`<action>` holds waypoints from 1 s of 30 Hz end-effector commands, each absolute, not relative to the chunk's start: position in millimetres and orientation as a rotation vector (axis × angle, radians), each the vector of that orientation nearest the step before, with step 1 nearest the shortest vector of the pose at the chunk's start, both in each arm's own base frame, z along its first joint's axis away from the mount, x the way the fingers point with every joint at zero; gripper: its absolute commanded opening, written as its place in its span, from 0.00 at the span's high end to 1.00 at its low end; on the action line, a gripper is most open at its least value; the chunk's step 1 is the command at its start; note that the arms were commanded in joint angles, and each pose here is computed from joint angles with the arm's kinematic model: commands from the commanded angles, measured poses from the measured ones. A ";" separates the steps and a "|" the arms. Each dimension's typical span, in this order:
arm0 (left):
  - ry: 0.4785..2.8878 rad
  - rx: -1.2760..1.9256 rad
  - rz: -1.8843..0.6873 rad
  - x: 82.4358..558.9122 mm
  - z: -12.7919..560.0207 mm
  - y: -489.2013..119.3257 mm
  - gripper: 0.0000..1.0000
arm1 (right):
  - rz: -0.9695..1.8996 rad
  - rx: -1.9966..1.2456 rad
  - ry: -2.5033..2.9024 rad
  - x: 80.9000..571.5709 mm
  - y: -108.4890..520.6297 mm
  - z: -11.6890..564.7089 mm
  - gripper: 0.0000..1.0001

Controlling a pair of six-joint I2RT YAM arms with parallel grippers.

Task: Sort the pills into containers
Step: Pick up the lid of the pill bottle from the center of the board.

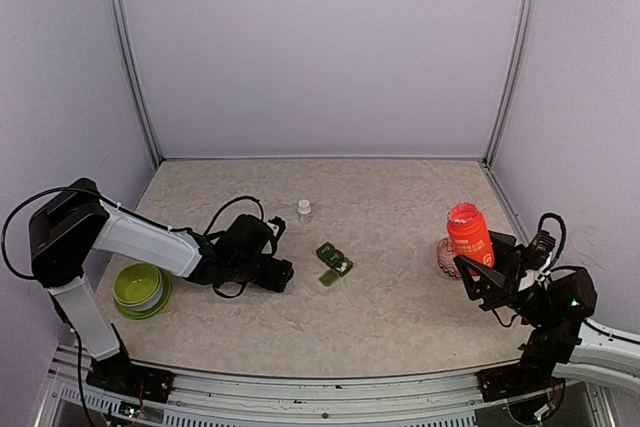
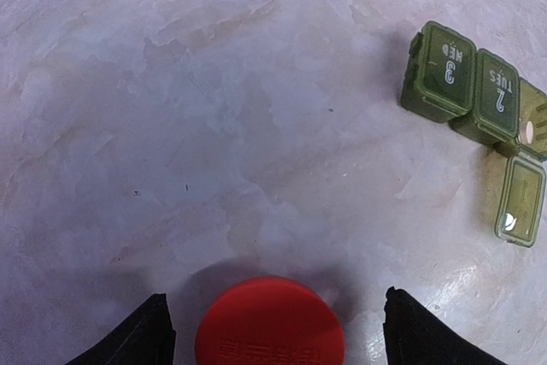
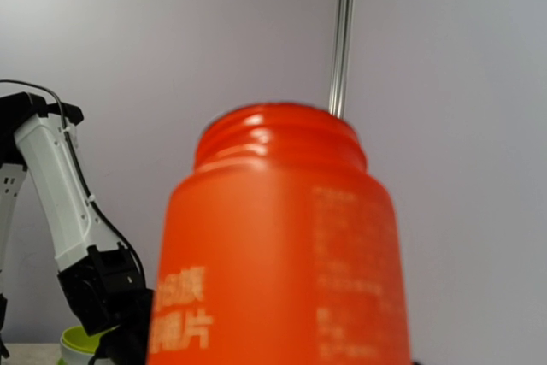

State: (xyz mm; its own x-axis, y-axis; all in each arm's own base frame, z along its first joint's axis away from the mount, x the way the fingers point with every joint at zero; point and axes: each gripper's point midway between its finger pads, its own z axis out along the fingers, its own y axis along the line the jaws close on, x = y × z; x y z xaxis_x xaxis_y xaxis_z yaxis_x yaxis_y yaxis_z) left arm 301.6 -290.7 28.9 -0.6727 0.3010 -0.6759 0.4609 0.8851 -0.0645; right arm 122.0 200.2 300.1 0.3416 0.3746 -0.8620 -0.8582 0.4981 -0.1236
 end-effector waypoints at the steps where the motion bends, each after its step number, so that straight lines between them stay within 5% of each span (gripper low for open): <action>1: 2.357 0.521 -0.286 302.7 28.9 -284.3 0.18 | 0.868 -0.643 0.907 123.3 199.7 283.7 0.98; 30: 2.371 0.504 -0.274 293.7 25.7 -272.1 0.40 | 0.872 -0.646 0.916 124.0 201.0 281.7 0.98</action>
State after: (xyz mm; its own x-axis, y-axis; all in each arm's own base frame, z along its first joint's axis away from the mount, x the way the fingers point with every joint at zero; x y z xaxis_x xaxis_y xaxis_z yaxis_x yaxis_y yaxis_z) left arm 291.6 -275.4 19.0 -0.6954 0.3013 -0.6524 0.4397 0.8965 -0.0546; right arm 123.9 198.8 300.6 0.3467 0.3724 -0.8609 -0.8510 0.5109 -0.1217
